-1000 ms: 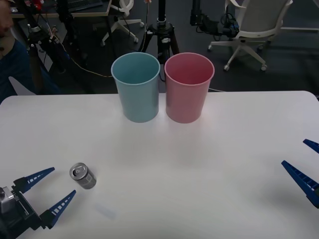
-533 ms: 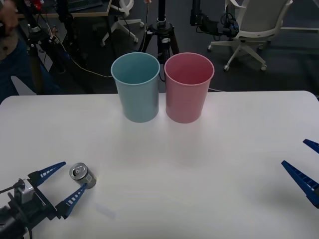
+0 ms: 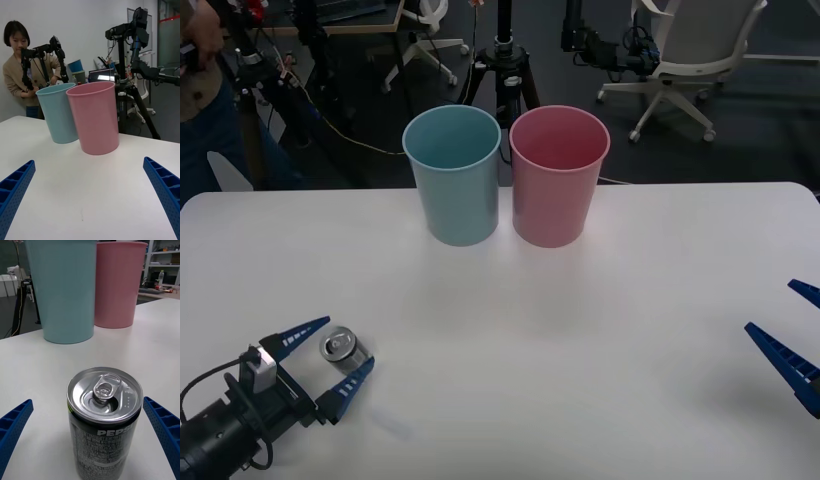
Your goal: Grasp the object on the table and drop it into the matching bin: aluminum can to the light blue bin, PET bottle to the pink bin.
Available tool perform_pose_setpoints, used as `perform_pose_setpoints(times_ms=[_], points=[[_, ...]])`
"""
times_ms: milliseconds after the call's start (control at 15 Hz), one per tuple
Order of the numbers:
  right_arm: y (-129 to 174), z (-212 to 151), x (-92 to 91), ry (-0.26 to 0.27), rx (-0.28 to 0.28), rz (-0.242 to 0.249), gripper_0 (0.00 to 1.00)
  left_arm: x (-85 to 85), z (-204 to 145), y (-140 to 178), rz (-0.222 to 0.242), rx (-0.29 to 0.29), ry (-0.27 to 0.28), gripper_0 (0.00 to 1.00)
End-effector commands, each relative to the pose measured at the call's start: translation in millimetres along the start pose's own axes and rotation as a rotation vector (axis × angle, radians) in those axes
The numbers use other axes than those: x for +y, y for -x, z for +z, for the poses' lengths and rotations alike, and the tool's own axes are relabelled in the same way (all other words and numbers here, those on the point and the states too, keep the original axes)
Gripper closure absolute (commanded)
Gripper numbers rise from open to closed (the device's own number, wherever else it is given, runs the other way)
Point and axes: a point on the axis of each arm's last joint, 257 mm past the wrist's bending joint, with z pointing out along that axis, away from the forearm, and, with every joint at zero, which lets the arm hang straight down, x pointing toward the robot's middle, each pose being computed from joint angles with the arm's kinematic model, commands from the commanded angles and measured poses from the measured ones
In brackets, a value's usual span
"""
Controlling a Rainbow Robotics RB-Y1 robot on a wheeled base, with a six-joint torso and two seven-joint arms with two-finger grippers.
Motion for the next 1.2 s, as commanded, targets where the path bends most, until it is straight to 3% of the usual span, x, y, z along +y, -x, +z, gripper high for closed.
perform_pose_setpoints(times_ms=[67,333,533,600,667,800,1200], points=[[0.0,0.0,0.0,0.000,0.000,0.000,0.00,-1.7,5.3,0.3,-0.002,-0.001,-0.003,0.00],[0.0,0.0,0.0,0.000,0.000,0.000,0.00,-0.1,9.8,0.1,-0.005,0.004,0.003,0.00],[0.0,0.0,0.0,0.000,0.000,0.000,0.00,1.1,11.6,1.2,-0.004,0.003,0.003,0.40],[0.0,0.0,0.0,0.000,0.000,0.000,0.00,1.1,11.6,1.2,-0.007,0.003,0.003,0.62],[0.0,0.0,0.0,0.000,0.000,0.000,0.00,1.1,11.6,1.2,-0.009,0.003,0.003,0.77],[0.0,0.0,0.0,0.000,0.000,0.000,0.00,-2.0,13.0,0.5,-0.018,0.004,-0.004,0.97],[0.0,0.0,0.0,0.000,0.000,0.000,0.00,-2.1,12.2,6.6,-0.027,-0.012,-0.011,0.99]])
